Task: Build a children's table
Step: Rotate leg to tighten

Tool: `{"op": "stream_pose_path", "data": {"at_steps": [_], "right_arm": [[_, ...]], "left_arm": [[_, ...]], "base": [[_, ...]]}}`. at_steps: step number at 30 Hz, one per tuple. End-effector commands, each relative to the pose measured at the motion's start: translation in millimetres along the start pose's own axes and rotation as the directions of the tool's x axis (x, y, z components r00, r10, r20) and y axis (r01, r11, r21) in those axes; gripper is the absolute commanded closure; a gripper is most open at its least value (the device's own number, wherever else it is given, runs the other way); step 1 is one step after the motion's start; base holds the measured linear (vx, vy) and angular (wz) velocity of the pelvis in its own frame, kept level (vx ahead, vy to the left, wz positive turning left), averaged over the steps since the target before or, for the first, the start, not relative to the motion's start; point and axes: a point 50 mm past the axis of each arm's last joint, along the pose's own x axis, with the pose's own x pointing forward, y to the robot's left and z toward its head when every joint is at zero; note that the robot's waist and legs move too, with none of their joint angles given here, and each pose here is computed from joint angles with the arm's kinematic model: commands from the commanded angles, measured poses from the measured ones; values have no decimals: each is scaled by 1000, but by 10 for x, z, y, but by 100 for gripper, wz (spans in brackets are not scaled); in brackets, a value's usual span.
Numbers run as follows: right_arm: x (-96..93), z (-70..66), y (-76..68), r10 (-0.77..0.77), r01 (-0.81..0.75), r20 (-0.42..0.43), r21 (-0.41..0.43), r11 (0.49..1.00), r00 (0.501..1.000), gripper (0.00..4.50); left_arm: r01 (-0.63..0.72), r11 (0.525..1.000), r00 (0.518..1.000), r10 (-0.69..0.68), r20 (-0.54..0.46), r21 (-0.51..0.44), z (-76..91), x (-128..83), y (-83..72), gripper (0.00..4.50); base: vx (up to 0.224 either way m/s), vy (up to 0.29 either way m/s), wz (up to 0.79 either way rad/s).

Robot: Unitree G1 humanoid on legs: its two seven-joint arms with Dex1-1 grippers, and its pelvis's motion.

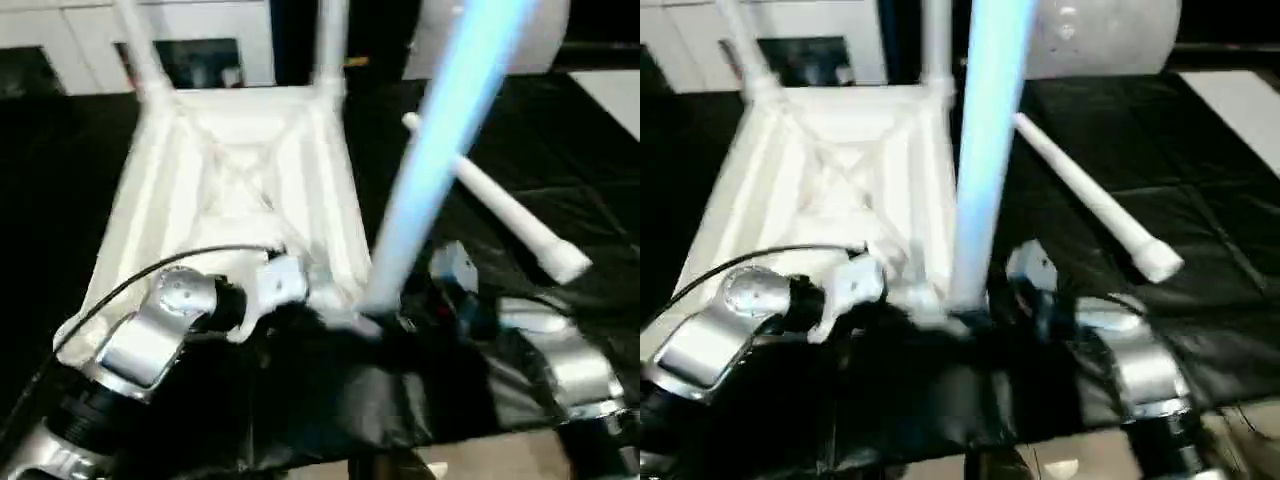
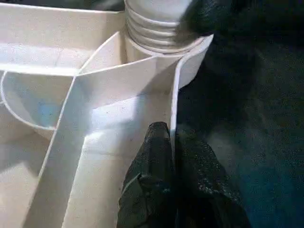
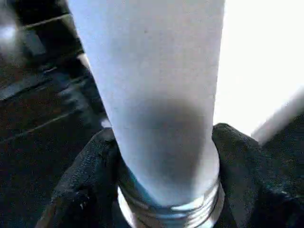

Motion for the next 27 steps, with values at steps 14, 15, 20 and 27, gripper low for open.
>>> {"op": "stream_pose_path", "data": {"at_steps": [14,15,20,27], "right_arm": [[680,71,151,-492,443,60,352,825,868,135],[627,57,105,-517,471,58,336,815,854,116],[496,25,52,-544,507,59,290,811,837,77],[210,5,-49,-541,510,104,224,830,835,21]], "left_arm": [[-344,915,912,379,156,-213,602,595,-58,450],[-332,925,920,360,153,-185,591,593,-68,450],[-286,948,941,305,148,-137,547,584,-117,450],[-272,955,951,286,115,-120,493,576,-118,450]], "base": [[0,0,0],[0,0,0],[0,0,0],[0,0,0]]}}
